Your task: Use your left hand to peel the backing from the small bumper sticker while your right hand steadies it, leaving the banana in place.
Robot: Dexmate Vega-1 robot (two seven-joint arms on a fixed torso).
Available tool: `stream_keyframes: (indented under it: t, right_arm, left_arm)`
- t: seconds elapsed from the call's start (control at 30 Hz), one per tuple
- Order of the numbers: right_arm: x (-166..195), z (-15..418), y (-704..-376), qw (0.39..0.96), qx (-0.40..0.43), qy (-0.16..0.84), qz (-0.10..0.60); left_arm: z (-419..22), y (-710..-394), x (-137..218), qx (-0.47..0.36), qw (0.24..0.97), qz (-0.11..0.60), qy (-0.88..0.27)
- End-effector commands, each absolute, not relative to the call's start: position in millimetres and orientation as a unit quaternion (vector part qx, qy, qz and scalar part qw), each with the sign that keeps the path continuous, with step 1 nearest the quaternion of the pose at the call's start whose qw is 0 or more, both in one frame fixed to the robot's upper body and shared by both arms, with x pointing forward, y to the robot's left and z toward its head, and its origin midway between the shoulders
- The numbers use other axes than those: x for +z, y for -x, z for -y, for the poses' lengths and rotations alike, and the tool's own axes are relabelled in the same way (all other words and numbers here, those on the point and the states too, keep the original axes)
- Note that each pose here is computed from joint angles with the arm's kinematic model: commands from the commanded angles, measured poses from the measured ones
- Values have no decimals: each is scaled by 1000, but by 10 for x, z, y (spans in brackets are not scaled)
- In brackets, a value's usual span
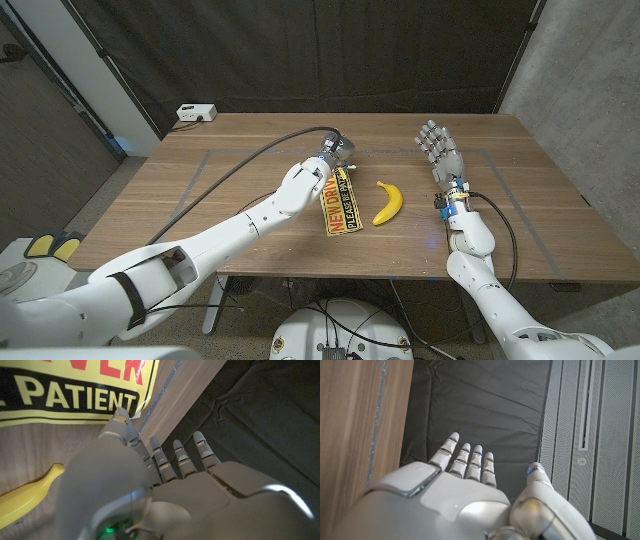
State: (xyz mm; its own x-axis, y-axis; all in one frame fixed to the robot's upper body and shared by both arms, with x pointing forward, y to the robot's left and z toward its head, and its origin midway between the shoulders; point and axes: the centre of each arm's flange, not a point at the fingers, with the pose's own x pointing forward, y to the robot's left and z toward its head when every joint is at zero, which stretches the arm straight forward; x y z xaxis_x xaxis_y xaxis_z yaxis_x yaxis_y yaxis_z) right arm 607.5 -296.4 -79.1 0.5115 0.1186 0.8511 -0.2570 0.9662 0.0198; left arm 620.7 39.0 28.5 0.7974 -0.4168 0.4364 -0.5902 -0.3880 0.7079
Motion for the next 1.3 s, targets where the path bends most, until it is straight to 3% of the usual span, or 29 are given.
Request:
stream_keyframes:
  t: [0.03,0.57,1.07,1.3]
  right_arm:
    - [-769,2956,-6047,864,105,-75,486]
    - [-694,2919,-5878,887,61,-39,456]
    - [-529,2774,-5640,924,-33,67,375]
    - [-422,2678,-5579,928,-36,100,358]
  left_arm:
    - [-422,-6088,258,147,452,374,-796]
    - [-400,-5864,352,245,493,520,-653]
    - [-202,-5759,490,239,503,582,-592]
    - [-84,-5739,528,210,499,591,-597]
